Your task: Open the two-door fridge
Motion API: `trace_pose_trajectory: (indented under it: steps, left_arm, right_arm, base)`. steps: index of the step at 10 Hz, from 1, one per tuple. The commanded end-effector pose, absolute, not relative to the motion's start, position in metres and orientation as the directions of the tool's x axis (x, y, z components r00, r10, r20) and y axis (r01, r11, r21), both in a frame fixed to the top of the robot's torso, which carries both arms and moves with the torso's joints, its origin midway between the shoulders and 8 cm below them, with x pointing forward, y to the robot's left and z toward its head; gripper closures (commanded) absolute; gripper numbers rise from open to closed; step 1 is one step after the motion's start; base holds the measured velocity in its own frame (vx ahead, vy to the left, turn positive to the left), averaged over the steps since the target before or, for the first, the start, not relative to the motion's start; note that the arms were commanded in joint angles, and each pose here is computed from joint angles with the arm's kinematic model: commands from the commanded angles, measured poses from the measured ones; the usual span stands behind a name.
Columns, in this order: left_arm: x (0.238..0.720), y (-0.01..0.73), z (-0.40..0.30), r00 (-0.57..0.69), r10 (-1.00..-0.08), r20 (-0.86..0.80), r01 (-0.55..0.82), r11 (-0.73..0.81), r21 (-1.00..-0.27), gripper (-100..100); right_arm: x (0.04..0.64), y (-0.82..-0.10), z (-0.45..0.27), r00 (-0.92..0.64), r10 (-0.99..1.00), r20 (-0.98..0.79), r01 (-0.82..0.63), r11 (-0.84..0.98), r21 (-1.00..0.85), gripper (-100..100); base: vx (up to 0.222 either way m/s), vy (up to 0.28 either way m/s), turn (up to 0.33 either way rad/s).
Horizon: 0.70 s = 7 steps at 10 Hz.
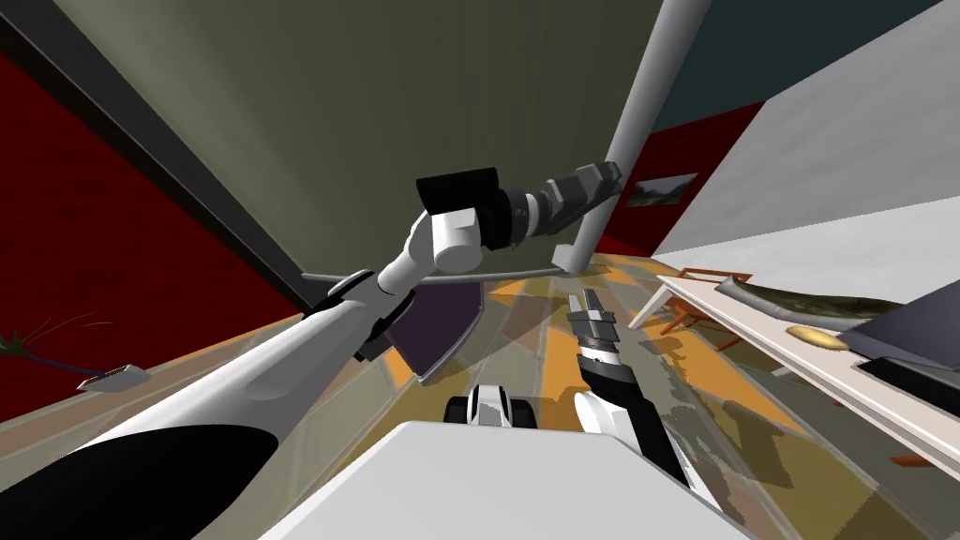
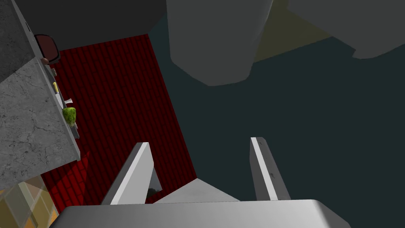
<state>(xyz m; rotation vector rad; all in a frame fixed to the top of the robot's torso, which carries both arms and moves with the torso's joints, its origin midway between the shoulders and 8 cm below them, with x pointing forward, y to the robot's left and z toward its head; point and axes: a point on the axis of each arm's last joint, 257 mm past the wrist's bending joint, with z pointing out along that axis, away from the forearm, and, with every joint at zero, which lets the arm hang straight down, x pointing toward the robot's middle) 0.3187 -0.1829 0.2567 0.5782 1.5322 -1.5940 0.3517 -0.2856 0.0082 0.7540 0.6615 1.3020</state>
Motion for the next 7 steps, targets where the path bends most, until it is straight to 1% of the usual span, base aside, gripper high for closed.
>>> trace_pose_trajectory:
  steps: [1, 2, 3, 4, 5, 6, 7]
  left_arm:
    - [0.289, -0.189, 0.261, -0.56, -0.217, -0.8, 0.815, 0.031, -0.579, 100]
    - [0.256, -0.195, 0.261, -0.574, -0.175, -0.8, 0.815, -0.028, -0.578, 100]
    - [0.306, -0.175, 0.261, -0.566, -0.228, -0.792, 0.803, 0.064, -0.593, -100]
    - [0.311, -0.171, 0.261, -0.559, -0.234, -0.796, 0.805, 0.078, -0.588, -100]
    - [0.339, -0.154, 0.264, -0.558, -0.265, -0.787, 0.791, 0.117, -0.6, -100]
    - [0.346, -0.147, 0.265, -0.544, -0.273, -0.794, 0.794, 0.14, -0.592, -100]
    - [0.369, -0.132, 0.267, -0.551, -0.301, -0.778, 0.774, 0.163, -0.612, -100]
  right_arm:
    - [0.352, -0.286, 0.008, 0.153, 0.988, -0.012, -0.592, 0.101, 0.8, 0]
    - [0.352, -0.286, 0.008, 0.153, 0.988, -0.012, -0.592, 0.101, 0.8, 0]
    - [0.352, -0.286, 0.008, 0.153, 0.988, -0.012, -0.592, 0.101, 0.8, 0]
    - [0.352, -0.286, 0.008, 0.153, 0.988, -0.012, -0.592, 0.101, 0.8, 0]
    - [0.352, -0.286, 0.008, 0.153, 0.988, -0.011, -0.592, 0.101, 0.8, 0]
    - [0.352, -0.286, 0.008, 0.153, 0.988, -0.011, -0.592, 0.101, 0.8, 0]
    - [0.352, -0.286, 0.008, 0.153, 0.988, -0.011, -0.592, 0.101, 0.8, 0]
  base:
    - [-0.129, 0.094, -0.044]
    - [-0.207, 0.127, -0.019]
    - [-0.173, 0.078, -0.34]
    - [-0.072, 0.01, -0.314]
    - [-0.08, -0.006, -0.432]
    - [-0.073, 0.004, -0.366]
    - [-0.096, 0.008, -0.431]
